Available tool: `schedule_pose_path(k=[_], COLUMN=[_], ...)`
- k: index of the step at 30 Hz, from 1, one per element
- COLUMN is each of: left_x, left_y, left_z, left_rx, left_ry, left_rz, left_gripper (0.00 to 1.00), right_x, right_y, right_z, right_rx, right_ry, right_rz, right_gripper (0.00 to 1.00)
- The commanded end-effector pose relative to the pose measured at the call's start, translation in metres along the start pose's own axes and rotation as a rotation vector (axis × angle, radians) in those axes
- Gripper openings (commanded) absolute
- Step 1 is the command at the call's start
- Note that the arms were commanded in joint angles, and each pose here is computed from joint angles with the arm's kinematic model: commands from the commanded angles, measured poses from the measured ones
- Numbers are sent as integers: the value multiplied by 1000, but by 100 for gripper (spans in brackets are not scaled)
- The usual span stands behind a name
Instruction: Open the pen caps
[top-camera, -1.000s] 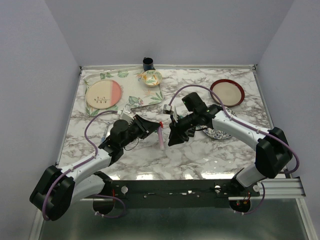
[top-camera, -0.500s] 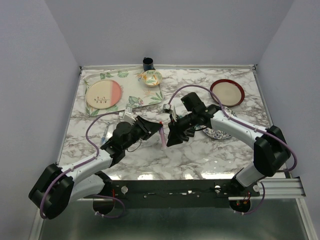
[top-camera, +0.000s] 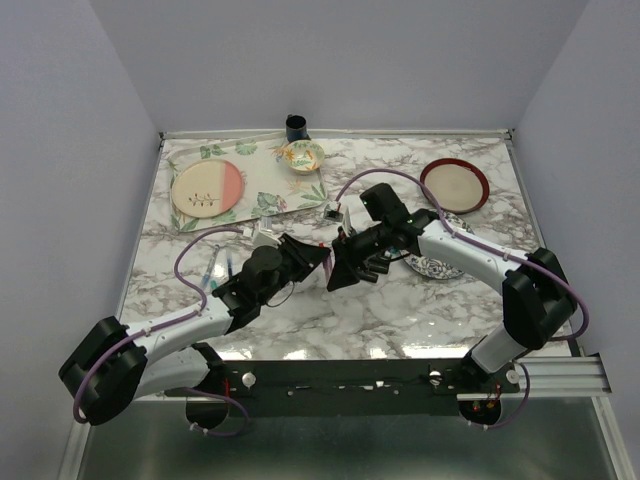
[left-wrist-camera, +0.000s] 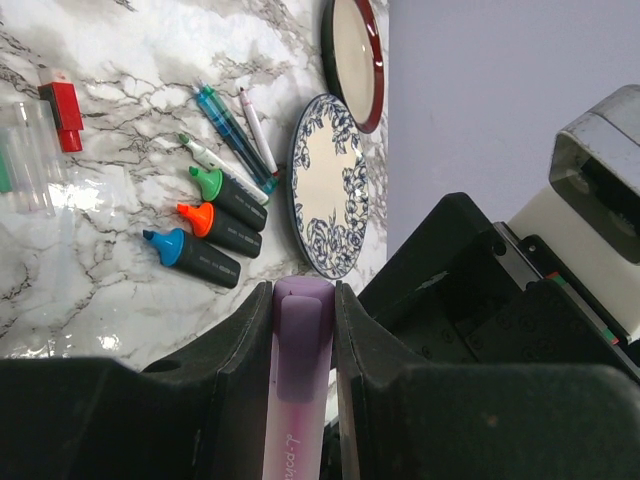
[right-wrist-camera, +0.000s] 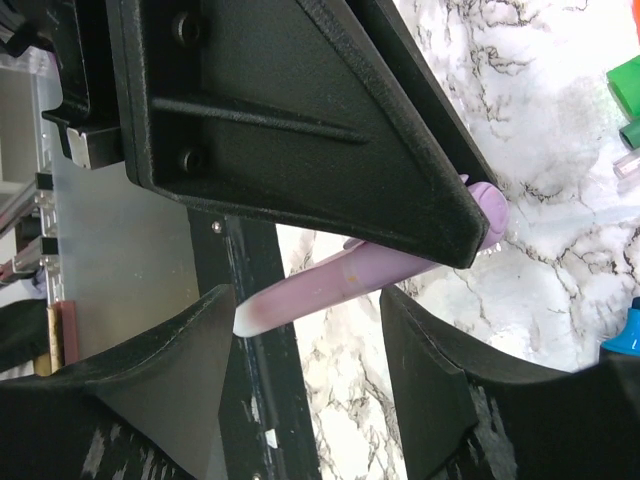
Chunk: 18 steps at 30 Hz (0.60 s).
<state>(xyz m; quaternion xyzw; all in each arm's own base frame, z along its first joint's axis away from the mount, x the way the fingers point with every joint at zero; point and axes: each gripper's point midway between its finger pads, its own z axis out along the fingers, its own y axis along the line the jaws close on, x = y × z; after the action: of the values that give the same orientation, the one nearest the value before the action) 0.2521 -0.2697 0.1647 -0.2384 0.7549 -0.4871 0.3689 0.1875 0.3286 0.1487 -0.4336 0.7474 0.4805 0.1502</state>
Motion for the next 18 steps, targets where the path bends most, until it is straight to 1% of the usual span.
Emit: schedule_pose_path(k=[1, 4, 5, 8, 12, 14, 15, 17, 18], left_x=[-10, -12, -11, -12, -14, -18, -16, -19, -21], left_y=[-5, -7, -10, -11, -15, -16, -14, -16, -12], left_z=[4, 4, 3, 2, 1, 0, -1, -4, -5], left_rx=[-11, -11, -11, -40, -60, -68, -78, -81, -100], left_ry=[-61, -76, -79, -110, -150, -183, -182, -200, -216], left_rz=[11, 8, 9, 21, 16, 6, 10, 3, 5], left_gripper=[12, 11, 10, 6, 3, 2, 2, 1, 1], right_x=[-1, 1, 1, 1, 1, 1, 3, 3, 4], right_y=[-1, -6, -7, -15, -31, -36, -41, -44, -45], right_z=[4, 6, 7, 9, 10, 10, 9, 8, 8], right_rx=[-20, -4, 2, 46, 134, 162, 192, 211, 219], right_ry=[-5, -1, 1, -6, -24, -28, -27, -24, -23], right_rz=[32, 36, 69, 114, 152, 157, 159, 156, 156], right_gripper=[68, 68, 68, 68, 67, 65, 62, 59, 55])
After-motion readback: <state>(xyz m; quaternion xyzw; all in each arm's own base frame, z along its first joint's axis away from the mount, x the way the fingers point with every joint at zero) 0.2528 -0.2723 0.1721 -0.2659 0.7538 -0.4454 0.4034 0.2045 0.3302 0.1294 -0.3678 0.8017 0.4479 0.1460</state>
